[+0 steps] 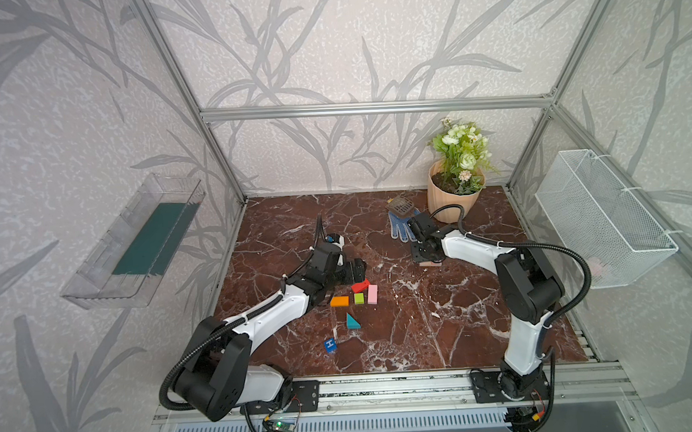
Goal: Build the wood block tower
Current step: 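Lower the light pink bar beside the dark pink bar on the wooden bars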
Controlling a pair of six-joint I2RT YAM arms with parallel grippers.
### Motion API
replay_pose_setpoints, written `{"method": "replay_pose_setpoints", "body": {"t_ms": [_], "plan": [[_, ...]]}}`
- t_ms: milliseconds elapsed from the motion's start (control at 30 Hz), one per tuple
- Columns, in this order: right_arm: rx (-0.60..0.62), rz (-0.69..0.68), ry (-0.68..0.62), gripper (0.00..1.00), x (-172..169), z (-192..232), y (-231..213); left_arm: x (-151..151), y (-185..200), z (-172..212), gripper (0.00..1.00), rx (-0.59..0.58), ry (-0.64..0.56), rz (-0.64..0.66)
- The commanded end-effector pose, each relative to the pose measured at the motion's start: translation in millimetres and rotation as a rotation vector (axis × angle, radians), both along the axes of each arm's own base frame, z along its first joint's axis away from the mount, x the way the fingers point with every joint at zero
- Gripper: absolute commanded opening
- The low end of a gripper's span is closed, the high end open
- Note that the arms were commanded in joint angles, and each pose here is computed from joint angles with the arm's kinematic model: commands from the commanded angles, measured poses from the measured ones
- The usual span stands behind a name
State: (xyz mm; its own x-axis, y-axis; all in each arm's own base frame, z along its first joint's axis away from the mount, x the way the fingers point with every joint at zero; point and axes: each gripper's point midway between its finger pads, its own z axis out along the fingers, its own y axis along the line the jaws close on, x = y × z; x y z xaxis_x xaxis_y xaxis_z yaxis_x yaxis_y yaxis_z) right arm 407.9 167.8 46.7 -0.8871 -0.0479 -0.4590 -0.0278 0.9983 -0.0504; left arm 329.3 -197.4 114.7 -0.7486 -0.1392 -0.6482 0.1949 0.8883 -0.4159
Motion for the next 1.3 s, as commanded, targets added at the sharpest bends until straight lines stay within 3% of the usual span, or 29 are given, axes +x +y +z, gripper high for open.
{"method": "replay_pose_setpoints", "body": {"t_ms": [0,500,733,1067,1267], "plan": [[-0.014,-0.013,0.005,0.21,3.5,0.2,-2.0,4.5,-5.7,8.7,0.94,-0.004,-0.016,-0.016],[-0.027,-0.030,0.010,0.24,4.3,-1.0,-5.1,4.8,-7.9,7.0,0.94,-0.008,-0.006,-0.022],[-0.037,-0.038,0.010,0.29,3.6,-0.4,-7.4,5.1,-8.9,6.4,0.94,-0.009,-0.003,-0.025],[-0.035,-0.041,-0.005,0.51,2.2,5.6,-9.3,5.3,-9.6,5.4,0.94,-0.008,-0.001,-0.026],[-0.037,-0.047,-0.023,0.55,0.3,14.1,-12.5,5.7,-9.8,5.3,0.94,-0.007,0.000,-0.026]]}}
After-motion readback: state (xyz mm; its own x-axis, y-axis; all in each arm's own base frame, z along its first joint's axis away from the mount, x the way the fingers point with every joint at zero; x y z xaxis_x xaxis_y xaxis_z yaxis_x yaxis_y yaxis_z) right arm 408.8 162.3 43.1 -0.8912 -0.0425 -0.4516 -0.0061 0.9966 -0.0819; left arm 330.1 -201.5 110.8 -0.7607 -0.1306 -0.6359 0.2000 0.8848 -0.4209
